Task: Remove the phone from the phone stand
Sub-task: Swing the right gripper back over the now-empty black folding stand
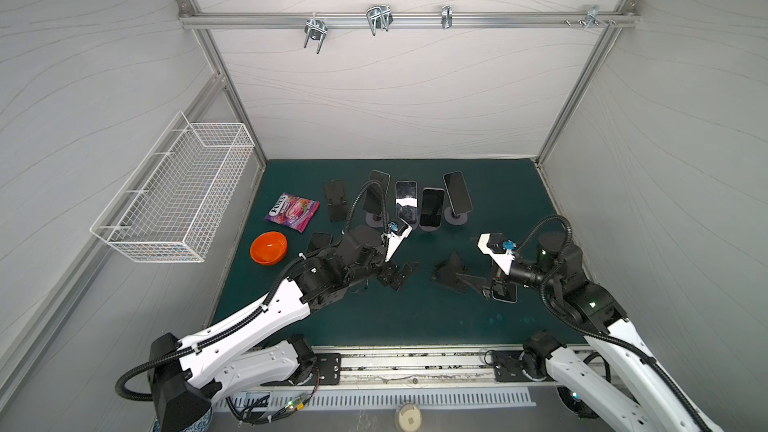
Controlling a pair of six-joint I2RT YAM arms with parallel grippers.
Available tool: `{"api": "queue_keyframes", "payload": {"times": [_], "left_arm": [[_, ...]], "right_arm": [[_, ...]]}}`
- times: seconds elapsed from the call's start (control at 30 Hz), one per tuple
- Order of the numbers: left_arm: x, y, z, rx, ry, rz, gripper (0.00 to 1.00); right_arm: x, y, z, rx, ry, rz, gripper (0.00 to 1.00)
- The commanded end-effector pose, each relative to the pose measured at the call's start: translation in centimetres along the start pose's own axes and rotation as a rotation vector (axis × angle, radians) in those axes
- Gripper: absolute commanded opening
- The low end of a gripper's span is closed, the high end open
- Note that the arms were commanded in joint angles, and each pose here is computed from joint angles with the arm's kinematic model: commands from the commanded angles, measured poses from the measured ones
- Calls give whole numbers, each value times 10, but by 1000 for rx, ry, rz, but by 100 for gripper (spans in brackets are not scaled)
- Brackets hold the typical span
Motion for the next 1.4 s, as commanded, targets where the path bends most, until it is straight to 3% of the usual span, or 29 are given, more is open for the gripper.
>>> {"api": "queue_keyframes", "payload": {"times": [0.0, 0.33, 0.57, 0.77, 0.9, 1.07, 1.23, 1.37], "left_arm": [[9, -7, -2, -79, -10, 36, 99], [26, -29, 3, -131, -10, 173, 99], [34, -34, 15, -164, 45, 208, 99], [38, -33, 17, -167, 53, 205, 99], [41, -34, 20, -164, 64, 208, 99], [41, -35, 24, -154, 70, 216, 99], [42, -39, 27, -161, 83, 244, 99], [41, -39, 31, -172, 94, 245, 99]], "right_arm": [[0, 26, 12, 110, 21, -155, 99], [-23, 10, 34, -5, 76, -134, 99], [-37, -13, 56, -36, 142, -36, 99], [-45, -19, 69, -42, 194, -31, 99], [-49, -31, 64, -30, 160, 32, 99], [-53, -32, 68, -23, 181, 12, 99], [-51, -52, 67, -16, 173, 134, 99], [-49, -48, 66, 14, 163, 115, 99]]}}
Point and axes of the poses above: each gripper's point midway between its finger pads, its own x axis back along the fingers, its own y axis along the line the jaws close on, z = x × y, the point moved 1 cm from there along x, back along the fingers, and after that the axes turned 7 degrees about -x, right-handed, at the moved point
